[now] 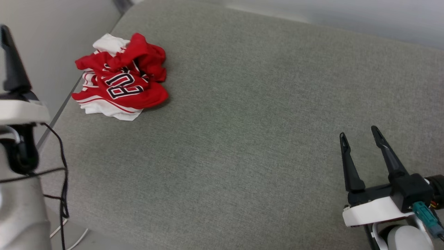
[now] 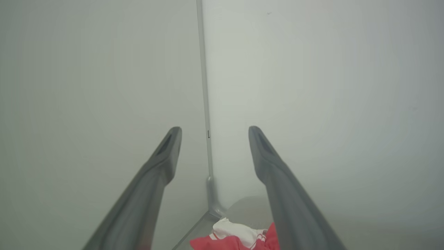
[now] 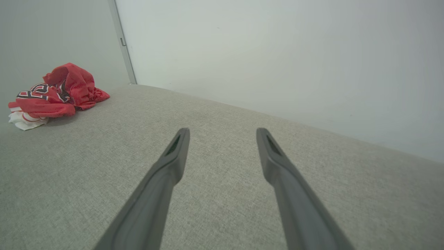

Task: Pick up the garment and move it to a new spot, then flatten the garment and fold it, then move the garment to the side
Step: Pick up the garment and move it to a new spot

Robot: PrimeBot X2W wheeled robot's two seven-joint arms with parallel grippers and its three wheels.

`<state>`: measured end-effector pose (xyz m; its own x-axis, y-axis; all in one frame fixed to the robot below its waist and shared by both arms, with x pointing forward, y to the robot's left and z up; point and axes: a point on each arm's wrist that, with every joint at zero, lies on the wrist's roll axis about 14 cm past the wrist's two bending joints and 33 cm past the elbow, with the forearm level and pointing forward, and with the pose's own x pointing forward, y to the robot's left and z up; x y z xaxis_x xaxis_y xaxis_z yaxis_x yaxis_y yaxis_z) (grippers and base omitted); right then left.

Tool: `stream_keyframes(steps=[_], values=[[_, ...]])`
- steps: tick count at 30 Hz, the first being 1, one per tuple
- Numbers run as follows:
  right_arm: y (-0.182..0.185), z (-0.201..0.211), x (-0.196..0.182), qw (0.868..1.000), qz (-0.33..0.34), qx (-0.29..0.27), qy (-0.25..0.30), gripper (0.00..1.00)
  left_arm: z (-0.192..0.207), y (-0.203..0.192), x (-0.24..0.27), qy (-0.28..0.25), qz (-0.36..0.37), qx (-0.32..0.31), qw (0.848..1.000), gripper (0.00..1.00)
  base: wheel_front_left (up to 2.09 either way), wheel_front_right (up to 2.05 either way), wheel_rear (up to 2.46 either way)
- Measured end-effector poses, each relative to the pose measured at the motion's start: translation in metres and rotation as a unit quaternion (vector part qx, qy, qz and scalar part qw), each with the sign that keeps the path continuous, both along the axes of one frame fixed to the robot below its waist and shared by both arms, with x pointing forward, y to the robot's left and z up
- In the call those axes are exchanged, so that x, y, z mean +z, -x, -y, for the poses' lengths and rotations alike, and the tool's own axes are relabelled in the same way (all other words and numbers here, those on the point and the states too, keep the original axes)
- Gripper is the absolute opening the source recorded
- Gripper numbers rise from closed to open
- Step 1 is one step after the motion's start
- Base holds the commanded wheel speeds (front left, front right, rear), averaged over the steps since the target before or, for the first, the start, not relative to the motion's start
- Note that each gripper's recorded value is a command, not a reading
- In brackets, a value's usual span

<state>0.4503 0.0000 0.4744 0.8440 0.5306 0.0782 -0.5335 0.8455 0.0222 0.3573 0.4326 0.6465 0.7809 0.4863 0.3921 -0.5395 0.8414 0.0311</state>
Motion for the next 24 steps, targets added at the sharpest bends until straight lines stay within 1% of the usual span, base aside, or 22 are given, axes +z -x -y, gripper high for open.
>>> stream_keyframes(steps=[4, 7, 9, 12, 14, 16, 17, 20, 24], values=[[-0.011, 0.013, -0.016, 1.0, -0.008, -0.019, 0.012, 1.0, -0.019, -0.029, 0.009, -0.007, -0.003, -0.003, 1.0, 1.0, 0.0, 0.0, 0.0], [-0.021, 0.02, -0.025, 0.999, -0.009, -0.032, 0.016, 1.0, -0.034, -0.056, 0.01, -0.018, -0.028, -0.008, 0.999, 1.0, 0.0, 0.0, 0.0], [-0.026, 0.026, -0.034, 0.999, -0.014, -0.039, 0.019, 1.0, -0.04, -0.075, 0.004, -0.022, -0.059, -0.017, 0.998, 1.0, 0.0, 0.0, 0.0], [-0.031, 0.031, -0.046, 0.998, -0.023, -0.046, 0.022, 1.0, -0.044, -0.101, -0.018, 0.001, -0.121, -0.033, 0.992, 1.0, 0.0, 0.0, 0.0], [-0.033, 0.031, -0.05, 0.998, -0.024, -0.048, 0.023, 1.0, -0.045, -0.114, -0.037, 0.042, -0.157, -0.045, 0.986, 1.0, 0.0, 0.0, 0.0], [-0.034, 0.035, -0.055, 0.998, -0.027, -0.051, 0.025, 1.0, -0.044, -0.123, -0.06, 0.07, -0.216, -0.055, 0.972, 1.0, 0.0, 0.0, 0.0], [-0.035, 0.035, -0.057, 0.998, -0.029, -0.052, 0.026, 1.0, -0.041, -0.126, -0.075, 0.089, -0.251, -0.061, 0.962, 1.0, 0.0, 0.0, 0.0], [-0.038, 0.037, -0.058, 0.998, -0.026, -0.055, 0.025, 1.0, -0.03, -0.128, -0.12, 0.148, -0.348, -0.081, 0.922, 1.0, 0.0, 0.0, 0.0], [-0.04, 0.04, -0.066, 0.997, -0.031, -0.058, 0.032, 1.0, -0.017, -0.123, -0.159, 0.201, -0.438, -0.098, 0.871, 1.0, 0.0, 0.0, 0.0]])
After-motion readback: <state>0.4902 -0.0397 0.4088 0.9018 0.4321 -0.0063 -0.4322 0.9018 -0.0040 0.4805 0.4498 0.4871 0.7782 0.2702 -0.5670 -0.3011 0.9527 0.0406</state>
